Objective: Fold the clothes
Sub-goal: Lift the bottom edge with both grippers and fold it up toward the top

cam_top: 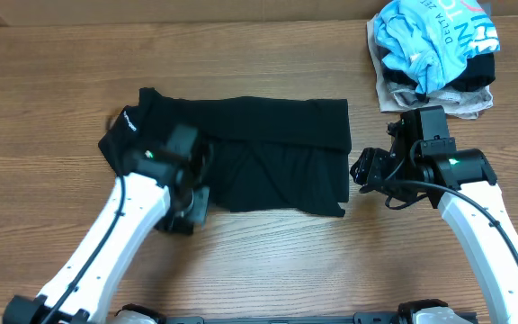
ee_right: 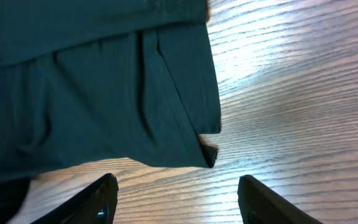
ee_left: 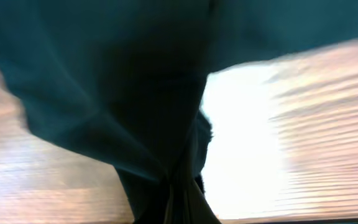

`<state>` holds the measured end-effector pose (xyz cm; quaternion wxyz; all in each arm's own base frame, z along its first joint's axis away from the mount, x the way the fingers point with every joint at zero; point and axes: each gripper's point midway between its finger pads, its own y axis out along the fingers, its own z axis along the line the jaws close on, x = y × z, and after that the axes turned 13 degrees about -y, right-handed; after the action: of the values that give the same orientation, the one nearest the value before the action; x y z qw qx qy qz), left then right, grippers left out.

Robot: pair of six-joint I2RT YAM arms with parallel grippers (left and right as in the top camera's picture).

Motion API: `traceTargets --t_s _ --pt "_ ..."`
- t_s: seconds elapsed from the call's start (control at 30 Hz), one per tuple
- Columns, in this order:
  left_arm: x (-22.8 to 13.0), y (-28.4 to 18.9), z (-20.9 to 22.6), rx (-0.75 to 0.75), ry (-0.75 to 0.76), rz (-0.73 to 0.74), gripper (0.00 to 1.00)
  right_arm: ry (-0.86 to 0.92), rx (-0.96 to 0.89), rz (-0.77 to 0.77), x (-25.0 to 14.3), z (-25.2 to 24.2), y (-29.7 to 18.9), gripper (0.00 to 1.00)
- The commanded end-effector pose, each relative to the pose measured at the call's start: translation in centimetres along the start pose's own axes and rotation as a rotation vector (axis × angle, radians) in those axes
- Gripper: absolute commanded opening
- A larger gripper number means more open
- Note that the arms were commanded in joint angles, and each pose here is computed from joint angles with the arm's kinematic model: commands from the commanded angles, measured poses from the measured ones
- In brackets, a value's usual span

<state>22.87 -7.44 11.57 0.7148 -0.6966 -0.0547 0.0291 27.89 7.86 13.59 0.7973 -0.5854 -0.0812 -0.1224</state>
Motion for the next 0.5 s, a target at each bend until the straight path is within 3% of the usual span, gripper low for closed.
traceTargets --t_s 0.0,0.47 --pt "1.9 -3.4 -1.1 -0.047 -0.005 -0.078 0.04 0.004 -0.016 0.025 -0.4 -0.4 0.5 0.64" --pt "3.7 -4.9 -0.5 -0.005 0.025 -0.164 0.04 0.038 -0.032 0.166 -3.4 -2.7 7.9 0.58"
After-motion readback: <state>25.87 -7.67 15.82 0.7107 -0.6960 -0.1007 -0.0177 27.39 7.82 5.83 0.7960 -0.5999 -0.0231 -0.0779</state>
